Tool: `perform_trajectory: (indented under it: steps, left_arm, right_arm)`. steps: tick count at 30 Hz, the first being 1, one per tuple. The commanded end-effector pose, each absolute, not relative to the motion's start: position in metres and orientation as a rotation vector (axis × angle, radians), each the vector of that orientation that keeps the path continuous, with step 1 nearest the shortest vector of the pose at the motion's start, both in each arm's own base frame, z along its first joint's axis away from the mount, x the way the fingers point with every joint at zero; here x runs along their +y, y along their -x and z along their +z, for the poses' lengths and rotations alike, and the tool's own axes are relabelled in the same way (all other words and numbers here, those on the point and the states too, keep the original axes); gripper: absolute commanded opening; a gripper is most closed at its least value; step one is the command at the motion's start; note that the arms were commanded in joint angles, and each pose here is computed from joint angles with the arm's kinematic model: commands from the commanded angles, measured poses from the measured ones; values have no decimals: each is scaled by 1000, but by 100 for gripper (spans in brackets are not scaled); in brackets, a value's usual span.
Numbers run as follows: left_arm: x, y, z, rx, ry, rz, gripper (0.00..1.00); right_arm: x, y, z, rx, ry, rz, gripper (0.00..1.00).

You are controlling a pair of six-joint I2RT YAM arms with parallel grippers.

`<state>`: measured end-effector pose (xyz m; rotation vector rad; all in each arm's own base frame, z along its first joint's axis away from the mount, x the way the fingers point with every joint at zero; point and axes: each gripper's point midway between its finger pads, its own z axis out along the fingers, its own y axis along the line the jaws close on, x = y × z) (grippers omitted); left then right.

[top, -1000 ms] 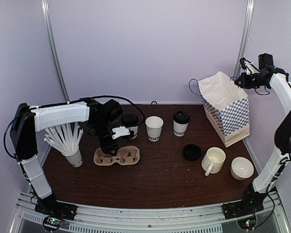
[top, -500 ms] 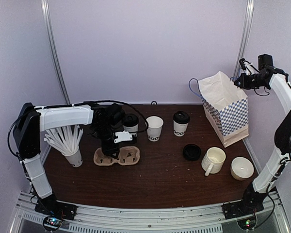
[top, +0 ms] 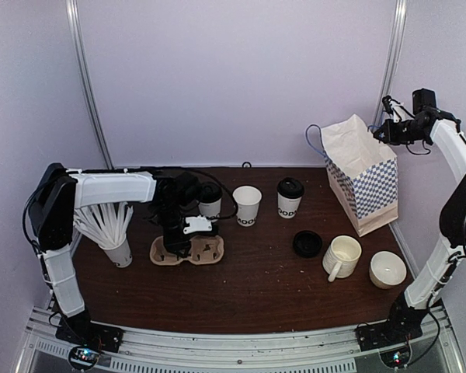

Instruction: Pack the takeout coffee

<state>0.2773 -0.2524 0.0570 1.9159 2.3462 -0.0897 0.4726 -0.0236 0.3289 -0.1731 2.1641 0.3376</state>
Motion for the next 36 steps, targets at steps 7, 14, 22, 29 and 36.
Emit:
perform_trajectory:
  steps: [7,14,22,29,36]
  left_arm:
    - [-251,-287,44,2348,-1920,-52,45]
    - [-253,-287,49,2336,-1913,-64,38]
    - [-262,-288,76,2308,-1851,-121,31]
    - [-272,-287,123,2236,-1749,-198,31]
    - [-286,-279,177,2123,-1652,-341,31]
  right_arm:
    - [-22,-469,338,2130,178,347,0]
    - [-22,-469,337,2135,179,353,0]
    - [-22,-465,344,2127,184,335,0]
    - [-22,-454,380,2077,194,300,0]
    - [-5,-430,428,1975,259,329,0]
